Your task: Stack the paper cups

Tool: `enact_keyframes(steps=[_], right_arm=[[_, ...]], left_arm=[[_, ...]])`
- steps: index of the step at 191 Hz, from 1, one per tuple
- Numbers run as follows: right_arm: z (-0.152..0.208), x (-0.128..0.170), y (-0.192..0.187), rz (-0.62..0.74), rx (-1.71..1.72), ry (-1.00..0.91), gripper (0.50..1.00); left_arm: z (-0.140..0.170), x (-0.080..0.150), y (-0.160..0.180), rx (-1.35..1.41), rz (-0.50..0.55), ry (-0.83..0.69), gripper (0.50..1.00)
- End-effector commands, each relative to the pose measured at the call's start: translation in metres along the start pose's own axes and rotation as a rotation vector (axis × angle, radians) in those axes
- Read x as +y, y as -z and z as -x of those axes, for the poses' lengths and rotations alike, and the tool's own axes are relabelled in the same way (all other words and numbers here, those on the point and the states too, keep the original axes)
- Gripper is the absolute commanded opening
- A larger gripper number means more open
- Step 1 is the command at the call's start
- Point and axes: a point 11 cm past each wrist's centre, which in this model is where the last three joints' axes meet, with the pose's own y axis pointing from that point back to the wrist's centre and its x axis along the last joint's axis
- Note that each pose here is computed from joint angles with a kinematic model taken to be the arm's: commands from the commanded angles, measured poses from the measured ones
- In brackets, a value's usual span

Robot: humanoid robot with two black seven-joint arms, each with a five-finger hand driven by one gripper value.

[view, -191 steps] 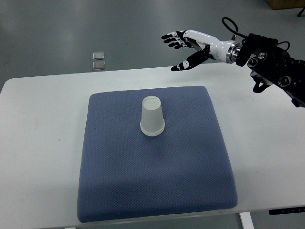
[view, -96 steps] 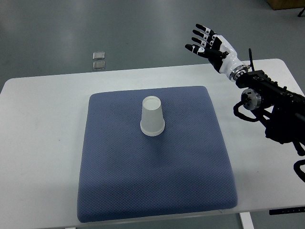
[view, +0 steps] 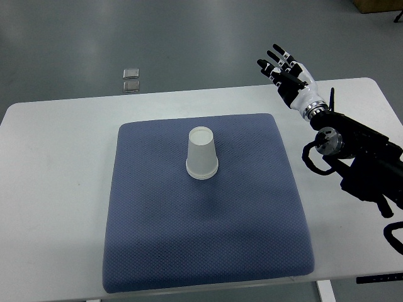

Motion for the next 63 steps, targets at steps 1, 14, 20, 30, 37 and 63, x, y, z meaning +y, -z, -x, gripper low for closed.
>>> enact_keyframes(steps=[1, 14, 20, 30, 37, 63], right_arm=[[-0.0061, 0.0051, -0.0075, 0.011, -0.005, -0.012, 0.913], [-0.0085, 0.0072, -0.0100, 0.011, -0.008, -0.018, 0.913], [-0.0093, 0.0083, -0.0109, 0.006, -0.008, -0.019, 0.913], [-0.0114, 0.0100, -0.0114, -0.007, -0.008, -0.025, 0.913], [-0.0118, 0.0104, -0.0115, -0.010, -0.008, -0.026, 0.913], [-0.0136, 0.0113, -0.0112, -0.021, -0.013, -0.032, 0.913]], left_arm=[[0.0000, 0.0000, -0.0004, 0.000, 0.001, 0.000, 1.000], [0.0000, 0.0000, -0.0004, 0.000, 0.001, 0.000, 1.000], [0.0000, 0.0000, -0.0003, 0.000, 0.001, 0.000, 1.000], [0.0000, 0.0000, 0.0005, 0.000, -0.001, 0.000, 1.000], [0.0000, 0.0000, -0.0004, 0.000, 0.001, 0.000, 1.000], [0.0000, 0.0000, 0.0006, 0.000, -0.001, 0.000, 1.000]])
